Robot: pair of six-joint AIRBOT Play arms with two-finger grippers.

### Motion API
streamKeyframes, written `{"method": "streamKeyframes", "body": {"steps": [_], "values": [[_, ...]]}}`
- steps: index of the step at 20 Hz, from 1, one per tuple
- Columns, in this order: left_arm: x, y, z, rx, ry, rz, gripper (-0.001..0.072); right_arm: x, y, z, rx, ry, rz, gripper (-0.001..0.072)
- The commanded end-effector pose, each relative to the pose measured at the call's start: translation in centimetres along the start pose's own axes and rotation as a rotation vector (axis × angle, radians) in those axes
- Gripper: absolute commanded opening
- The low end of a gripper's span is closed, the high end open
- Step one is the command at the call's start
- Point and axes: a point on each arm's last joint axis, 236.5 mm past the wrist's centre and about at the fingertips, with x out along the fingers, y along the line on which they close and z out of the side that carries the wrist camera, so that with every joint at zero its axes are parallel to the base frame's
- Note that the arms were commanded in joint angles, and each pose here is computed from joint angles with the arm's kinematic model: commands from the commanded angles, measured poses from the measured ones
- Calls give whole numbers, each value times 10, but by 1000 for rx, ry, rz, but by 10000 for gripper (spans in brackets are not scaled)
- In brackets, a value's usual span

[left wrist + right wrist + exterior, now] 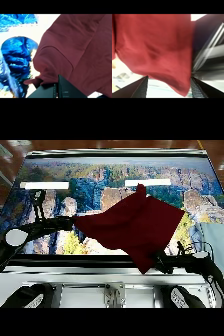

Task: Fold the shirts.

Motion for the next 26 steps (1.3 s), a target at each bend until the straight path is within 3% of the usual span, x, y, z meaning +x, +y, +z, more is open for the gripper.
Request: {"method": "streamKeyframes", "body": {"steps": [1,2,4,5,9,12,15,17,19,21,23,26], "values": [[0,0,0,-2,-2,0,36,17,5,3,-45,-37,-54,644],[0,0,0,-2,-2,0,36,21,0,-1,-57,-31,-97,582],[0,0,1,-2,-3,0,36,26,-5,-5,-67,-26,-145,212],[0,0,1,-1,-3,0,35,26,1,-5,-70,-26,-126,64],[-6,1,20,18,-51,12,36,1,59,6,-323,-12,-25,67],[-42,-6,85,88,-195,32,35,-70,147,27,-646,-157,45,67],[-143,-52,184,242,-461,22,35,-206,269,12,-1052,-531,117,67],[-247,-101,242,339,-719,12,35,-330,333,-27,-1235,-919,112,67],[-356,-142,269,440,-954,41,36,-440,362,-77,-1287,-1298,74,67],[-442,-177,269,515,-1132,62,35,-506,366,-124,-1290,-1530,40,67],[-495,-202,255,544,-1238,38,35,-534,363,-157,-1269,-1618,56,67],[-504,-206,231,558,-1195,45,35,-519,355,-161,-1225,-1522,83,67]]}}
